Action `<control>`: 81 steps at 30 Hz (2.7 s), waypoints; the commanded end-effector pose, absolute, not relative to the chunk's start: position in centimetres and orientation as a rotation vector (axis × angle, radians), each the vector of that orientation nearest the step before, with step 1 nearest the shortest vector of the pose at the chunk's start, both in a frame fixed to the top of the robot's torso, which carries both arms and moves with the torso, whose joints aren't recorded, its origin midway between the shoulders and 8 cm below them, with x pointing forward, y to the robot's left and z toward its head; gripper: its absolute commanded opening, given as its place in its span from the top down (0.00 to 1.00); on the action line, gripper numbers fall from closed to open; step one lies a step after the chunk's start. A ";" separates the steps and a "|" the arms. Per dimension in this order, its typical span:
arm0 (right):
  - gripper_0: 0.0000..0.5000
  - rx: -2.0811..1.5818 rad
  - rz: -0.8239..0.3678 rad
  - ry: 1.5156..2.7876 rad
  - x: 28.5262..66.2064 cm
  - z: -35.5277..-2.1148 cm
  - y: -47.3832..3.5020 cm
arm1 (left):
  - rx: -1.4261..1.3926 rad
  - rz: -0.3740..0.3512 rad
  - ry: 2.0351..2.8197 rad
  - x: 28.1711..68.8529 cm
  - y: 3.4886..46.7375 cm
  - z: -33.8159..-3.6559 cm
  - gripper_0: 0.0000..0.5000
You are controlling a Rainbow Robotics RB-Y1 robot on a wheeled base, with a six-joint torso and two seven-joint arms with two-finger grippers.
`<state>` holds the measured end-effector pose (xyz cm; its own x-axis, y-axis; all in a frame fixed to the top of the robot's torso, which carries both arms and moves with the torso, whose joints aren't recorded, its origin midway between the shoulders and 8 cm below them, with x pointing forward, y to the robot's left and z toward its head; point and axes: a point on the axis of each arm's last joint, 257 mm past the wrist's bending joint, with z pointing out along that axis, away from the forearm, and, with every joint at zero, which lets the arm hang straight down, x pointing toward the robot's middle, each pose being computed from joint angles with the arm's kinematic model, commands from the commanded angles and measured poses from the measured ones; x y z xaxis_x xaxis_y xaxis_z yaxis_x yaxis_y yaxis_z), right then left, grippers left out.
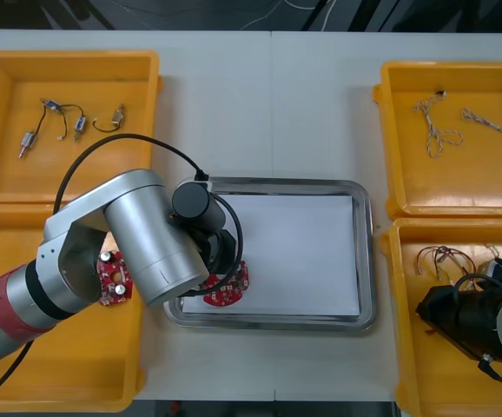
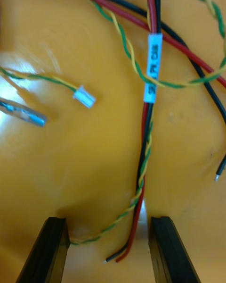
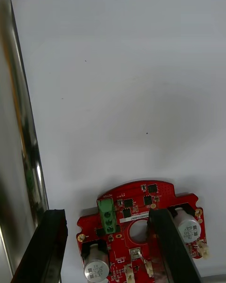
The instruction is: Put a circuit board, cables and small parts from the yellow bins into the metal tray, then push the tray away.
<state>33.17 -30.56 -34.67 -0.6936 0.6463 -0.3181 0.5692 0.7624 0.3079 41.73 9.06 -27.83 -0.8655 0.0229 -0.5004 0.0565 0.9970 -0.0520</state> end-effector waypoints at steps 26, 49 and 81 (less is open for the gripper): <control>1.00 1.017 0.263 2.562 31.7 -36.2 -30.2 | -0.211 -0.222 2.612 43.1 15.5 -13.9 0.00; 1.00 0.915 0.083 2.614 28.9 -29.4 -34.4 | -0.226 -0.113 2.607 47.2 28.5 -7.7 0.00; 1.00 0.823 0.187 2.666 24.2 -28.6 -35.9 | 0.020 0.033 2.675 53.0 39.3 -6.0 0.00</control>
<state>25.32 -34.68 -29.08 -0.7796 0.5692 -0.2613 0.5153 0.8201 0.2487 51.38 37.04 -10.48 -0.9308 -0.0220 -0.3648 -0.0170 0.9997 -0.0169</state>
